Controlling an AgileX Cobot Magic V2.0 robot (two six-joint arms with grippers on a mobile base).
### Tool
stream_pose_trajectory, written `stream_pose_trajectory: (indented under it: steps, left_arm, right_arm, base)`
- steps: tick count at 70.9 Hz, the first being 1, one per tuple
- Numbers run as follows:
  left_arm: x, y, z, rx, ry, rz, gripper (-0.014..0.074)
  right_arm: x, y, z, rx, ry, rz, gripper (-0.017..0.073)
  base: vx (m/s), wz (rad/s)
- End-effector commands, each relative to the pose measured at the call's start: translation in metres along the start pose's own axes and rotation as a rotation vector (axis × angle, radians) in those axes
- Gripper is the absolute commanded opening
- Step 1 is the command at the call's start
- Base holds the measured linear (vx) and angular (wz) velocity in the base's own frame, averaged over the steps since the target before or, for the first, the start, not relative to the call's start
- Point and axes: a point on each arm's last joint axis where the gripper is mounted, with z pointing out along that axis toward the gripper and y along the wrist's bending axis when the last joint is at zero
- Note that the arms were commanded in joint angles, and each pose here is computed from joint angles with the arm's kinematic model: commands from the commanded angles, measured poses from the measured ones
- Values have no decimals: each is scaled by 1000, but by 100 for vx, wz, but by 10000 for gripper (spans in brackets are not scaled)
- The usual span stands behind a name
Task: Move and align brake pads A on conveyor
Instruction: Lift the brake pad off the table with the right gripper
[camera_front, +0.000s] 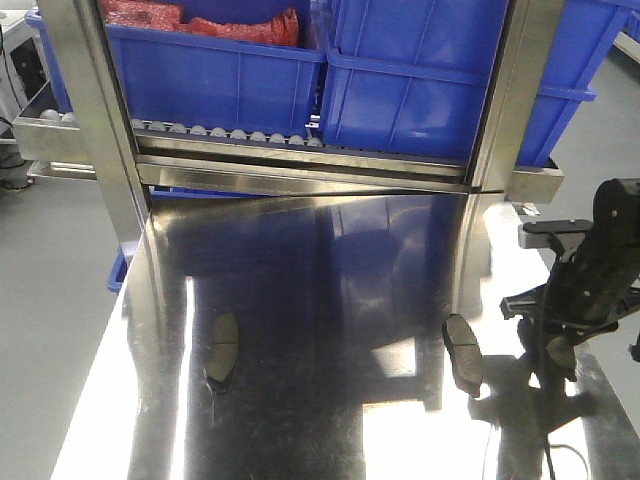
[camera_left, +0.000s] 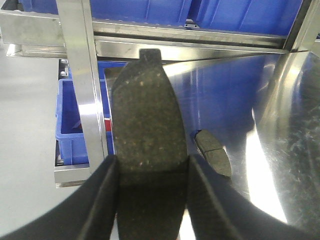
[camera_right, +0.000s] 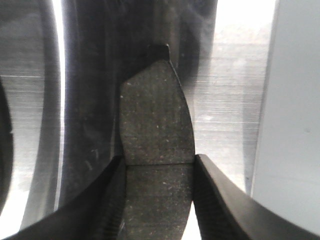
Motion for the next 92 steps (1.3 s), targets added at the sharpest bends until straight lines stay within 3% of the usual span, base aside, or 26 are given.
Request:
stream_pose_trajectory:
  steps: [1, 31, 41, 52, 72, 92]
  left_arm:
    - [-17, -2, -3, 15, -114, -9, 193]
    - [-17, -2, -3, 15, -114, -9, 193]
    - [-17, -2, -3, 15, -114, -9, 193]
    - [-17, -2, -3, 15, -114, -9, 193]
    - [-17, -2, -3, 15, -114, -9, 193]
    - [-17, -2, -3, 15, -114, -9, 193]
  right_arm:
    - [-5, -4, -38, 15, -132, 5, 225]
    - [15, -6, -120, 28, -368, 20, 207]
    - [35, -4, -154, -1, -502, 35, 207]
    - [69, 1, -178, -27, -631, 9, 207]
    - [138, 7, -187, 2, -770, -66, 207]
    - [191, 11, -181, 24, -914, -67, 207]
  base:
    - [0, 0]
    - [0, 0]
    - [0, 0]
    - [0, 0]
    - [0, 0]
    - [0, 0]
